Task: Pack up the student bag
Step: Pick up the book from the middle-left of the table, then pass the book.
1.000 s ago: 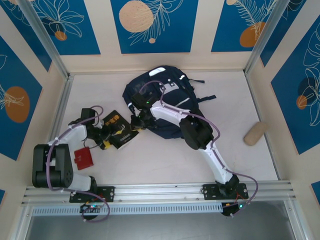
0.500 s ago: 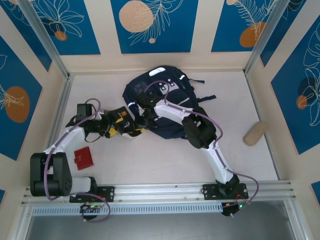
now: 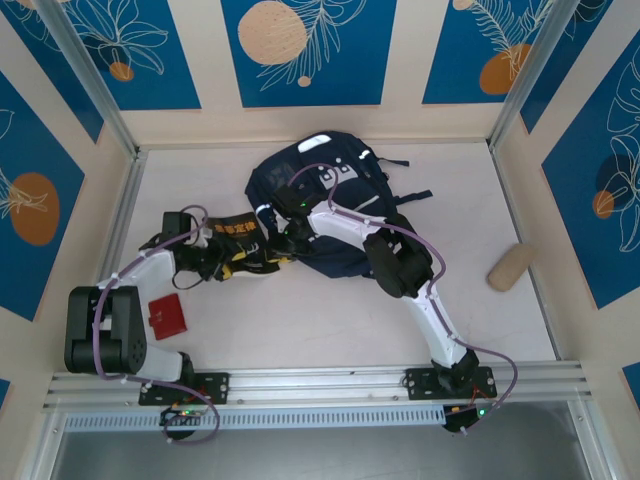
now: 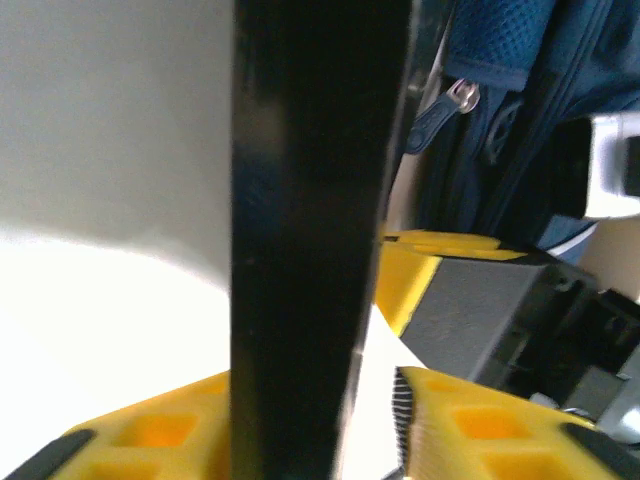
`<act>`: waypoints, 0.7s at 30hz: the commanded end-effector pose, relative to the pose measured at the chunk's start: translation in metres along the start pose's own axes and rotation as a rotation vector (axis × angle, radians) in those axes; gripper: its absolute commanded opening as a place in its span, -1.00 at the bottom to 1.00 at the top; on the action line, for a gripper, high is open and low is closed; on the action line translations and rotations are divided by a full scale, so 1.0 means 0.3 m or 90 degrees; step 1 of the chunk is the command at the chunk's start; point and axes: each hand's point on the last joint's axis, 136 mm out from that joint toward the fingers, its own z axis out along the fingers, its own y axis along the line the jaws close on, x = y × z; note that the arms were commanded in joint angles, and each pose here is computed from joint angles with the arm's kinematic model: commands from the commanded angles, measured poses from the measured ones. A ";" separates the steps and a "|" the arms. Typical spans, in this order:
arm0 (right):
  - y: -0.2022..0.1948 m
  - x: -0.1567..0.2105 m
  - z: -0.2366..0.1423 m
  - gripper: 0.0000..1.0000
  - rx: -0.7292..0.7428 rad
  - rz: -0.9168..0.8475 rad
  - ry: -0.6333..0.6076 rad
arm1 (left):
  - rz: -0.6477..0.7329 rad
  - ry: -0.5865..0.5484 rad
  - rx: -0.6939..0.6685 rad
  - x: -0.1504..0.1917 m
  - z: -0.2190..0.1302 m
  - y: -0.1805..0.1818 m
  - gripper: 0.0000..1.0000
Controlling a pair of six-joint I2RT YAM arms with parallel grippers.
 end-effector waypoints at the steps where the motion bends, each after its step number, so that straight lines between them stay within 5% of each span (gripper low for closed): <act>1: 0.055 0.054 -0.069 -0.42 -0.021 -0.004 0.017 | 0.037 -0.001 -0.016 0.000 -0.011 -0.019 -0.47; 6: 0.127 0.008 -0.239 0.02 -0.094 -0.007 -0.059 | 0.049 -0.025 -0.024 -0.008 -0.045 -0.040 -1.00; 12: 0.151 0.004 -0.435 0.35 -0.222 0.033 -0.138 | 0.082 -0.073 0.035 -0.016 -0.141 -0.175 -1.00; 21: 0.022 -0.010 -0.691 0.57 -0.358 0.131 -0.294 | 0.131 -0.108 0.262 -0.019 -0.291 -0.515 -1.00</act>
